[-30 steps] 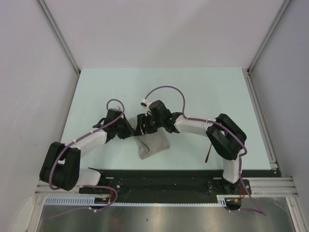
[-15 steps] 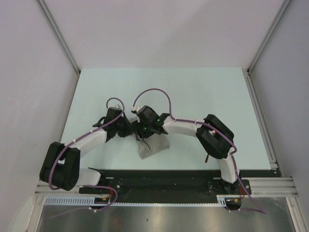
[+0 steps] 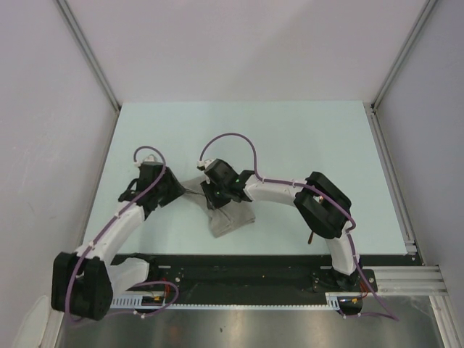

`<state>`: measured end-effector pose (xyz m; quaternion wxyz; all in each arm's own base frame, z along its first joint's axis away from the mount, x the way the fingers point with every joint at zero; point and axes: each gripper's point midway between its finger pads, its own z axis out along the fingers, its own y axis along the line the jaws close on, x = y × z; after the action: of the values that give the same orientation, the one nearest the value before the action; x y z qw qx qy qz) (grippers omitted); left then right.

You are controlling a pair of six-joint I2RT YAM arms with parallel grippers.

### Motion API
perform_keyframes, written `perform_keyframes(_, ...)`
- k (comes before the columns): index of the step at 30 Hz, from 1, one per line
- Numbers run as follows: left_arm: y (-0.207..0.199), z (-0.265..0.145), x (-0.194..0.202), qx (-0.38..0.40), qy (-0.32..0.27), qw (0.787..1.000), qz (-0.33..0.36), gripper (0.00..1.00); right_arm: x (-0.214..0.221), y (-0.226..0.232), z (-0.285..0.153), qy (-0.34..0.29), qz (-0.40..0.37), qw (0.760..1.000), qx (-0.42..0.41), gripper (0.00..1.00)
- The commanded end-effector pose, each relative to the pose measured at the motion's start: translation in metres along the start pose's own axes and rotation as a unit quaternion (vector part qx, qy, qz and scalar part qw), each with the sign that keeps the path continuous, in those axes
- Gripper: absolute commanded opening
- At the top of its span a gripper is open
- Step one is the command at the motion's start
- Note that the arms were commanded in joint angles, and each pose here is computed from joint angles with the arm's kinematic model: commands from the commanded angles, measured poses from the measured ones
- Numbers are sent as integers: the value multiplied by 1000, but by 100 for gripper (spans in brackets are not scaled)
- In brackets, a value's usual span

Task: Fold the napkin into a case and place the utensils inside
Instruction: Fold the lower triangle-folded napkin at the center of the board.

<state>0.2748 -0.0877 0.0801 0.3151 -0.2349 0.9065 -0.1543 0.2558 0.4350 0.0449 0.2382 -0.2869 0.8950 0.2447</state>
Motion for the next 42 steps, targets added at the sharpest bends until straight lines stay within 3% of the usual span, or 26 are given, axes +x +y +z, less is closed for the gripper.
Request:
perform_keyframes(1, 35, -22, -36, -65, -64, 996, -6, 57, -25, 9, -7, -33, 9, 999, -13, 31)
perform_keyframes(5, 53, -12, -33, -86, -42, 995, -35, 52, -28, 10, -9, -36, 16, 999, -23, 32)
perform_keyframes(10, 79, 10, -37, -125, -37, 986, -100, 32, -29, 14, -9, -38, 22, 998, -34, 33)
perform_keyframes(12, 73, 24, -36, -106, -16, 988, -113, 25, -30, 15, -11, -39, 21, 998, -34, 33)
perform_keyframes(16, 79, 42, -43, -129, -7, 985, -114, 27, -32, 15, -14, -43, 23, 998, -36, 33)
perform_keyframes(19, 65, 59, -38, -90, 21, 989, -116, 27, -33, 15, -14, -45, 22, 998, -38, 31)
perform_keyframes(23, 52, 68, -35, -58, 32, 991, -116, 25, -34, 14, -11, -43, 32, 998, -45, 13)
perform_keyframes(26, 39, 70, -34, -37, 36, 993, -110, 23, -33, 12, -11, -42, 36, 997, -46, 9)
perform_keyframes(42, -35, 52, -31, 56, 38, 994, -87, 21, -22, -2, -17, -41, 84, 993, -76, 8)
